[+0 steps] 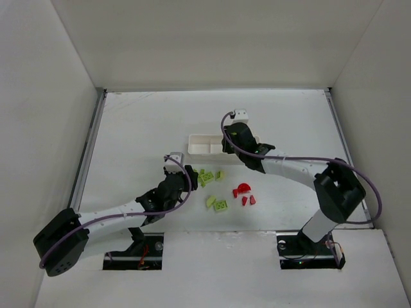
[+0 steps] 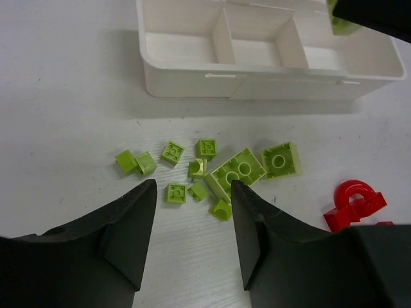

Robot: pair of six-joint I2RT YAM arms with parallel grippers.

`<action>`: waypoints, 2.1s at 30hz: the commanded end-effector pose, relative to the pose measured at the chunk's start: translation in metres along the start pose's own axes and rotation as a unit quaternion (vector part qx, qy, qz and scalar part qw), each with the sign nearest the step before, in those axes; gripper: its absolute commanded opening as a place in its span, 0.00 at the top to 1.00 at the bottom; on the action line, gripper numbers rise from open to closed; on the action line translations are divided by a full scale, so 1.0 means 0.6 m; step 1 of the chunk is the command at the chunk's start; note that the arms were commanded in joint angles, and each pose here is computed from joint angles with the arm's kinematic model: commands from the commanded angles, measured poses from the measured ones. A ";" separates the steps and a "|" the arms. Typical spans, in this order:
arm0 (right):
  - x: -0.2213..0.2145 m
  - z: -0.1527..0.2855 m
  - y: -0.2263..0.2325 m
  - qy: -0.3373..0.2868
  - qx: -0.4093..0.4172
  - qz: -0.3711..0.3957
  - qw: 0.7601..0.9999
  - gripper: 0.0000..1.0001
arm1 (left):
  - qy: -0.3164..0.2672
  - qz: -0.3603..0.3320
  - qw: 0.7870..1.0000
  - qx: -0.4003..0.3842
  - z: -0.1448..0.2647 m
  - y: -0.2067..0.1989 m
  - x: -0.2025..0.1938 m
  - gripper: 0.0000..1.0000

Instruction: Sort the legos into containers by color

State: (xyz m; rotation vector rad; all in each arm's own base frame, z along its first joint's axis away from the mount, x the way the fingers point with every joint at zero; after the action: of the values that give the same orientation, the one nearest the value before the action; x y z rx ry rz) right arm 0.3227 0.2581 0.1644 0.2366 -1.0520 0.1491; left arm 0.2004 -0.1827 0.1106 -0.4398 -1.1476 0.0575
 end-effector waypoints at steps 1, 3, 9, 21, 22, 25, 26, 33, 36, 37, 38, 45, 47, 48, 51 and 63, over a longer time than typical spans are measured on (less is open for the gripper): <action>0.029 -0.038 0.014 -0.018 0.013 0.004 1.000 0.80 | -0.034 0.009 0.999 -0.025 -0.002 -0.030 0.035 0.53; 0.028 -0.051 0.018 -0.017 0.012 0.005 1.000 0.78 | -0.031 0.002 0.999 -0.026 -0.005 -0.031 0.031 0.53; 0.043 -0.056 0.020 -0.031 0.022 -0.004 0.999 0.50 | -0.009 -0.032 0.999 -0.043 -0.012 -0.053 0.018 0.54; 0.001 0.039 -0.032 -0.053 0.020 -0.028 0.998 0.39 | 0.046 -0.129 0.989 -0.059 -0.030 -0.111 -0.010 0.55; -0.007 0.043 -0.037 -0.050 0.019 -0.028 0.998 0.39 | 0.052 -0.137 0.988 -0.054 -0.035 -0.110 -0.013 0.55; -0.025 0.049 -0.046 -0.045 0.017 -0.030 0.998 0.39 | 0.078 -0.162 0.982 -0.047 -0.047 -0.111 -0.024 0.55; -0.028 0.051 -0.046 -0.044 0.018 -0.034 0.998 0.38 | 0.086 -0.170 0.981 -0.044 -0.051 -0.110 -0.028 0.55; -0.025 0.063 -0.049 -0.053 0.026 -0.047 0.997 0.33 | 0.110 -0.183 0.977 -0.011 -0.072 -0.087 -0.047 0.48; -0.026 0.066 -0.048 -0.055 0.033 -0.050 0.997 0.30 | 0.117 -0.185 0.976 -0.002 -0.080 -0.080 -0.054 0.44; -0.025 0.067 -0.048 -0.056 0.034 -0.051 0.997 0.29 | 0.118 -0.185 0.976 -0.001 -0.083 -0.079 -0.057 0.43; -0.025 0.068 -0.047 -0.056 0.035 -0.051 0.996 0.28 | 0.119 -0.185 0.975 0.000 -0.086 -0.078 -0.061 0.43; -0.027 0.068 -0.044 -0.058 0.041 -0.053 0.996 0.28 | 0.125 -0.191 0.974 0.002 -0.095 -0.082 -0.073 0.49; -0.028 0.066 -0.044 -0.056 0.039 -0.052 0.996 0.28 | 0.119 -0.184 0.976 0.000 -0.095 -0.083 -0.068 0.49; -0.029 0.064 -0.043 -0.055 0.040 -0.053 0.996 0.28 | 0.115 -0.183 0.976 0.000 -0.094 -0.084 -0.064 0.49; -0.032 0.057 -0.040 -0.050 0.038 -0.045 0.997 0.28 | 0.101 -0.182 0.978 0.003 -0.090 -0.085 -0.052 0.44; -0.029 0.065 -0.038 -0.056 0.044 -0.048 0.996 0.27 | 0.112 -0.208 0.972 0.010 -0.115 -0.091 -0.064 0.44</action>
State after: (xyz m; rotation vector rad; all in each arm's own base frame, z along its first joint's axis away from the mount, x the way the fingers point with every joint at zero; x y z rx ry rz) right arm 0.2847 0.2208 0.1495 0.3272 -1.0907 0.1084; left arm 0.2264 -0.2540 0.0641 -0.1691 -0.9565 -0.3427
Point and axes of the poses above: each gripper's point midway between its finger pads, its own z axis back along the fingers, its own y axis along the line the jaws close on, x = y × z, the point moved 5 cm from there along z, back along the fingers, and after that the axes turned 4 degrees about z, right-handed, at the moved point
